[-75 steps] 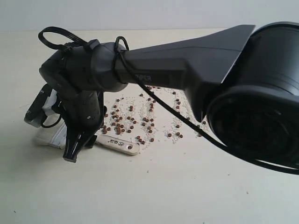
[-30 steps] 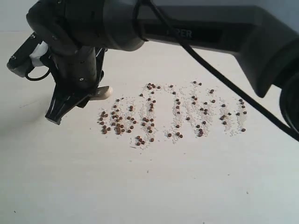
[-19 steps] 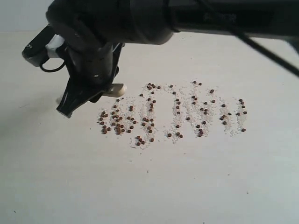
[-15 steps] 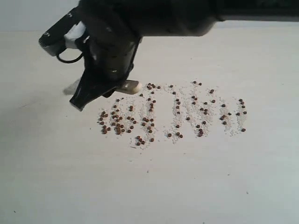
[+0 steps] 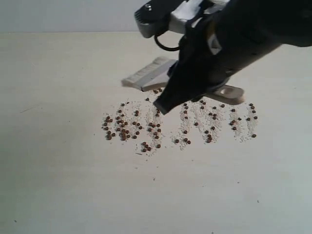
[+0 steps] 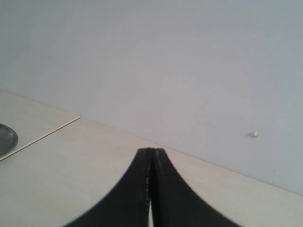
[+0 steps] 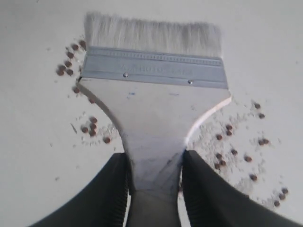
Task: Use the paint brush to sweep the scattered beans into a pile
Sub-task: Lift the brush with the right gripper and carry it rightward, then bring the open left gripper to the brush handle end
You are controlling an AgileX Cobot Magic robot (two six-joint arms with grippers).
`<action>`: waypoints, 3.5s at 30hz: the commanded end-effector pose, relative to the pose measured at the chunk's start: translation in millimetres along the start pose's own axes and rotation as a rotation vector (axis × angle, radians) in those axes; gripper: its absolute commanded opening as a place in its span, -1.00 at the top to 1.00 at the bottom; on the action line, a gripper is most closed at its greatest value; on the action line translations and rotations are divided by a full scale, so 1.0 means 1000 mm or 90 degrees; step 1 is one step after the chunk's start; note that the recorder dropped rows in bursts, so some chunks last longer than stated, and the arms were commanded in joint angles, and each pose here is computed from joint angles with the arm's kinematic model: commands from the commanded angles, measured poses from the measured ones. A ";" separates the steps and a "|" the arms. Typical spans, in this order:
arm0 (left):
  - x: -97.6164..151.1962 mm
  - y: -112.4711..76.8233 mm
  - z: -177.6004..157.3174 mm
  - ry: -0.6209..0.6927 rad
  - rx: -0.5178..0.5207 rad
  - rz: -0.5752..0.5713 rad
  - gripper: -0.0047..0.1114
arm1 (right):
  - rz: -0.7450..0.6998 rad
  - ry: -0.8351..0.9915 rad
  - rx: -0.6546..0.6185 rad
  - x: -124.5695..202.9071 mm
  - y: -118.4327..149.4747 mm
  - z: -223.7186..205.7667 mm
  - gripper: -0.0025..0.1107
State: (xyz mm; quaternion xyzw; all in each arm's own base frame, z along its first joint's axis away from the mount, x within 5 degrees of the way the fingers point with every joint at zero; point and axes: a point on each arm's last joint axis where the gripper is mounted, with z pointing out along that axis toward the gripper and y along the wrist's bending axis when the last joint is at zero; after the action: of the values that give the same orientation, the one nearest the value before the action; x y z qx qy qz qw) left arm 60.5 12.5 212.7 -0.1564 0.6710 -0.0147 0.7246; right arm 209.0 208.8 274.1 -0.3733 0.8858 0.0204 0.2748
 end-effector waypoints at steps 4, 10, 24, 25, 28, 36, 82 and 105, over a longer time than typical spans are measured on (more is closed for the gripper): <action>0.000 0.000 0.000 -0.004 0.003 0.002 0.92 | 0.060 0.048 0.005 0.021 -0.017 -0.036 0.96; 0.000 0.000 0.000 -0.004 0.003 0.002 0.92 | 0.050 0.113 0.014 0.027 -0.018 -0.033 0.96; -0.008 -0.007 -0.001 -0.061 0.053 0.000 0.92 | -0.038 0.206 0.006 0.025 -0.017 -0.008 0.96; -0.010 -0.009 -0.002 -0.077 0.067 0.000 0.92 | -0.033 0.206 0.008 0.021 -0.019 -0.005 0.96; -0.016 -0.014 -0.003 -0.116 0.100 0.000 0.92 | -0.034 0.199 0.012 0.013 -0.026 -0.005 0.96; -0.036 -0.032 -0.005 -0.236 0.232 -0.004 0.92 | -0.040 0.180 0.016 0.000 -0.044 -0.012 0.96; 0.087 -0.193 0.149 0.033 0.883 0.642 -0.02 | 0.132 0.137 -0.165 -0.058 -0.025 0.023 0.96; 0.088 -0.200 0.143 0.021 0.899 0.639 0.00 | 0.137 0.138 -0.174 -0.058 -0.024 0.023 0.96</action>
State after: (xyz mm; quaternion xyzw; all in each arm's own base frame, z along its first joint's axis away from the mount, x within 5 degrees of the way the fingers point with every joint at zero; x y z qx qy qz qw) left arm 246.5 -164.6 183.3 0.6473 0.5086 -0.1033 0.5583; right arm 266.9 235.5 283.1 -0.3092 0.9363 0.1249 0.1104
